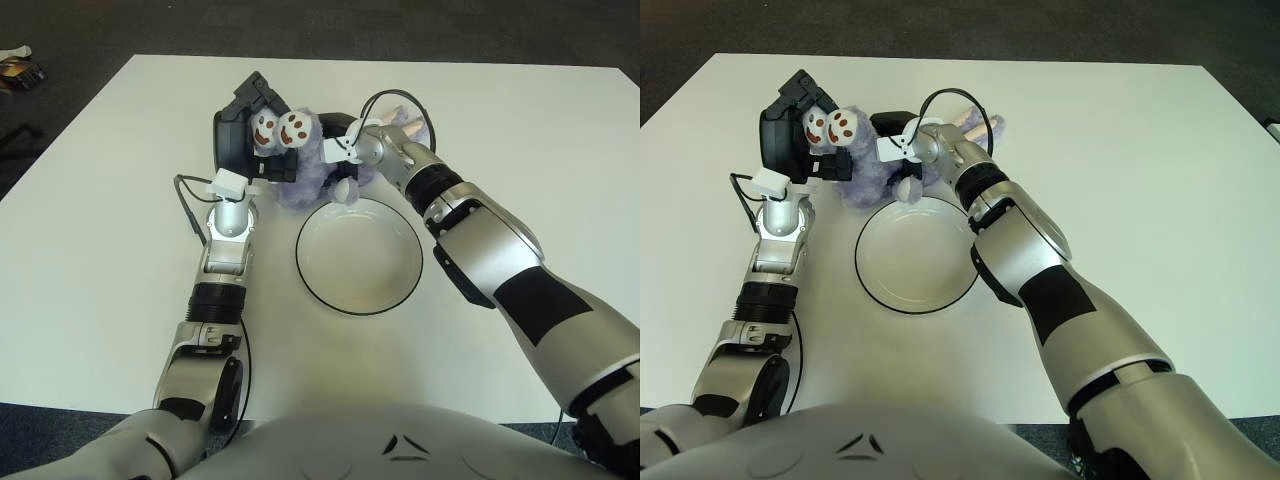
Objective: Put the doll into the plate.
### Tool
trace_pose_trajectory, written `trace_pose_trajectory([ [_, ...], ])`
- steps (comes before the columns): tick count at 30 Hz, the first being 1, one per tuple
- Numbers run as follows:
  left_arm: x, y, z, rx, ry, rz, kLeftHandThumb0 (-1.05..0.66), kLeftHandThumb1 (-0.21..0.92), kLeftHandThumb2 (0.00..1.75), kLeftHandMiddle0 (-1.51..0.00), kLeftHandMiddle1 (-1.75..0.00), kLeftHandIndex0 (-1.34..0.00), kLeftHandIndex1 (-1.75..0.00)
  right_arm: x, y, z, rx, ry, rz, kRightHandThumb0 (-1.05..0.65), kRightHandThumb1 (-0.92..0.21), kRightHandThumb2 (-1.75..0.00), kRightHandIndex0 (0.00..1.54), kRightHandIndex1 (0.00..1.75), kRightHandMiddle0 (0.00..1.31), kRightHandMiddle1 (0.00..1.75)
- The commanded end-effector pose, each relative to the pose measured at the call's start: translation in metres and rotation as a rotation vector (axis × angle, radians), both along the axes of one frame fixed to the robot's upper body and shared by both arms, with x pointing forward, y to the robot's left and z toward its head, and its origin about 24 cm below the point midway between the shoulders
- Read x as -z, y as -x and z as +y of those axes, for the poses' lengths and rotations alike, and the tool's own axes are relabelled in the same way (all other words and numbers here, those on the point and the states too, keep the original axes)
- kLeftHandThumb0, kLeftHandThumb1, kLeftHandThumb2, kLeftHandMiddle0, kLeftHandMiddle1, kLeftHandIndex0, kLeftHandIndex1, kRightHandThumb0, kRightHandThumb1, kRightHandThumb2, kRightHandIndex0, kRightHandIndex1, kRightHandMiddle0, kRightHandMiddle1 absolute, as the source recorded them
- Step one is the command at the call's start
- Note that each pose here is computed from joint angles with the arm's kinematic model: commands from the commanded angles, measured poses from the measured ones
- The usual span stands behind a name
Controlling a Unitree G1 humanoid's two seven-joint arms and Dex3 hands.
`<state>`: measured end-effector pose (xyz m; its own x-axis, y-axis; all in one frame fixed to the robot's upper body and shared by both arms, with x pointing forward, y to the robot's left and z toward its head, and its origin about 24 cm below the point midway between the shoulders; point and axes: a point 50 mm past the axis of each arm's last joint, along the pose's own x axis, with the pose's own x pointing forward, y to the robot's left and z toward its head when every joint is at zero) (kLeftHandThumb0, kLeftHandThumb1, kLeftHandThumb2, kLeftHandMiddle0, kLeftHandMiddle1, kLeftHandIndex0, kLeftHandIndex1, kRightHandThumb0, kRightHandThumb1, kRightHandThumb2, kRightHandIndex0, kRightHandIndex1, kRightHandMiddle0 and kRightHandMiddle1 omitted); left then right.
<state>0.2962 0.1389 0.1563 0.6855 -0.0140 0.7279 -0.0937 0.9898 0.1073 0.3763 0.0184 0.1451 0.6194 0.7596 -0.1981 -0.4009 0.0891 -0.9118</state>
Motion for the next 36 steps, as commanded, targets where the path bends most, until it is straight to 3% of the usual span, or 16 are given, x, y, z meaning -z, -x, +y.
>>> trace_pose_trajectory([
  [1, -0.010, 0.000, 0.003, -0.025, 0.005, -0.051, 0.59, 0.05, 1.64, -0.84, -1.75, -1.07, -1.75, 0.010, -0.005, -0.019, 0.060, -0.015, 0.038, 0.00, 0.08, -1.69, 0.96, 1.52, 0.72, 1.75],
  [15, -0.010, -0.003, 0.011, 0.007, 0.003, 0.020, 0.56, 0.11, 1.56, -0.78, -1.75, -0.91, -1.75, -0.011, -0.013, -0.028, 0.099, -0.084, -0.011, 0.00, 0.09, -1.70, 0.96, 1.53, 0.72, 1.75],
  [21, -0.012, -0.005, 0.013, 0.040, 0.018, 0.051, 0.54, 0.13, 1.53, -0.75, -1.74, -0.65, -1.75, -0.018, -0.016, -0.033, 0.123, -0.104, -0.047, 0.00, 0.10, -1.71, 0.95, 1.54, 0.73, 1.75],
  [22, -0.012, -0.006, 0.015, 0.041, 0.027, 0.055, 0.52, 0.17, 1.46, -0.74, -1.71, -0.59, -1.75, -0.019, -0.016, -0.035, 0.129, -0.112, -0.058, 0.00, 0.10, -1.71, 0.95, 1.55, 0.73, 1.75],
  [23, -0.012, -0.006, 0.015, 0.042, 0.034, 0.058, 0.33, 0.18, 1.42, -0.77, -1.61, -0.56, -1.75, -0.020, -0.016, -0.036, 0.132, -0.118, -0.066, 0.00, 0.10, -1.71, 0.95, 1.55, 0.73, 1.75],
  [24, -0.013, -0.007, 0.018, 0.037, 0.043, 0.071, 0.26, 0.19, 1.40, -0.78, -1.57, -0.55, -1.75, -0.021, -0.017, -0.038, 0.138, -0.128, -0.076, 0.00, 0.10, -1.71, 0.95, 1.56, 0.73, 1.75],
  [26, -0.013, -0.008, 0.023, 0.031, 0.055, 0.091, 0.13, 0.27, 1.29, -0.70, -1.51, -0.52, -1.75, -0.023, -0.018, -0.041, 0.144, -0.141, -0.085, 0.00, 0.09, -1.71, 0.95, 1.56, 0.72, 1.75],
  [31, -0.013, -0.011, 0.033, -0.018, 0.106, 0.129, 0.02, 0.42, 1.12, -0.50, -1.53, -0.49, -1.75, -0.027, -0.019, -0.047, 0.152, -0.169, -0.107, 0.00, 0.08, -1.70, 0.93, 1.58, 0.70, 1.75],
  [36, -0.013, -0.017, 0.037, -0.033, 0.163, 0.168, 0.00, 0.53, 0.99, -0.43, -1.50, -0.43, -1.75, -0.033, -0.020, -0.054, 0.161, -0.186, -0.165, 0.00, 0.07, -1.70, 0.92, 1.60, 0.70, 1.75],
])
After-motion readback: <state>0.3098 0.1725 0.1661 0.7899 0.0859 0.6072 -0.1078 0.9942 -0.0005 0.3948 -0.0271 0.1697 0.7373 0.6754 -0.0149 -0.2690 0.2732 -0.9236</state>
